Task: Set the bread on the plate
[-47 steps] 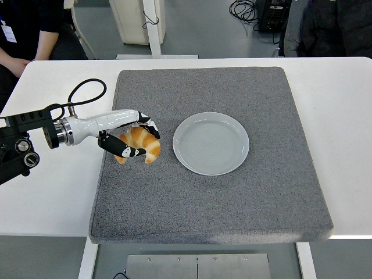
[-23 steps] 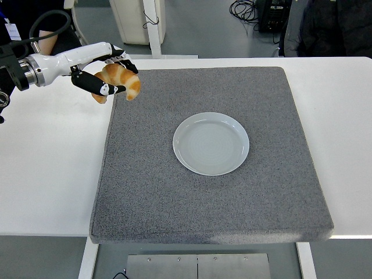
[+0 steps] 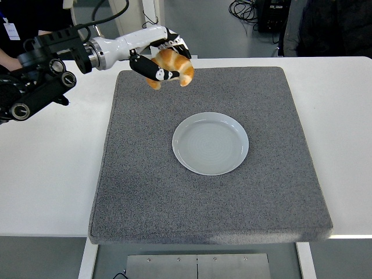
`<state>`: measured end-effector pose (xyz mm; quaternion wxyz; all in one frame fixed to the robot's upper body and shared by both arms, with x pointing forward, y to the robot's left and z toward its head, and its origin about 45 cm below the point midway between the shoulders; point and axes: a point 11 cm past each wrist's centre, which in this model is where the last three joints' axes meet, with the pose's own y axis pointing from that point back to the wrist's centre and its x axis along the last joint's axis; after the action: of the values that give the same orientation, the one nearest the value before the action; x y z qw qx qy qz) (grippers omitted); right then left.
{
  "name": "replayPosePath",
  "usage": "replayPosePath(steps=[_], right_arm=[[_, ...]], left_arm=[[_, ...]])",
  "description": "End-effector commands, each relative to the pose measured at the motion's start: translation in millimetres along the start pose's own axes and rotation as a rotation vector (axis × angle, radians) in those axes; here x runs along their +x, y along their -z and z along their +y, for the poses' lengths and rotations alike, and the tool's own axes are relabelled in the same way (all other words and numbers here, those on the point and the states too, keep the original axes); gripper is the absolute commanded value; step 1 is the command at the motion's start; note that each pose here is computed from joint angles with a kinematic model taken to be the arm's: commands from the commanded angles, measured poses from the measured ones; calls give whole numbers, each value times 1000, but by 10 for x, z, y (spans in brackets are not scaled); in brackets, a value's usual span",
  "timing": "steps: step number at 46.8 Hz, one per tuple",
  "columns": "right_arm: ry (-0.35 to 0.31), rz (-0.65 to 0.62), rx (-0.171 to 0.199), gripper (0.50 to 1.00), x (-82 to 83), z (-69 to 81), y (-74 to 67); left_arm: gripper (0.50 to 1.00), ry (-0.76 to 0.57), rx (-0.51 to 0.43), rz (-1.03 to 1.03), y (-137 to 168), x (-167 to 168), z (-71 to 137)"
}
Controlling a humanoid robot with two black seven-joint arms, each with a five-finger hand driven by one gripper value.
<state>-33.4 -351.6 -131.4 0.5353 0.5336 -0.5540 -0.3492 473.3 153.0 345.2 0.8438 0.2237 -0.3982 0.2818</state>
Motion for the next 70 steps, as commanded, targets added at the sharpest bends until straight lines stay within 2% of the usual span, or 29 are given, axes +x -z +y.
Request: replayPosePath(steps=[1,14,25,43,70], right_arm=[[0,0,0,1000,-2,0,0],[0,0,0,1000,-2,0,0],[0,0,0,1000,-2,0,0],[0,-2,0,1000,-1,0,1],[-1,-1,0,1000,4,0,0]], left_arm=[[500,15,-17,8,-98,-96,-127],[500,90,-39,-14,-294,-445,-490],[500,131,-58,-29,-373,-760,-608],[500,190,-46,-60,-152,-1297,-534],[500,203,-16,-12,21,-1563,-437]])
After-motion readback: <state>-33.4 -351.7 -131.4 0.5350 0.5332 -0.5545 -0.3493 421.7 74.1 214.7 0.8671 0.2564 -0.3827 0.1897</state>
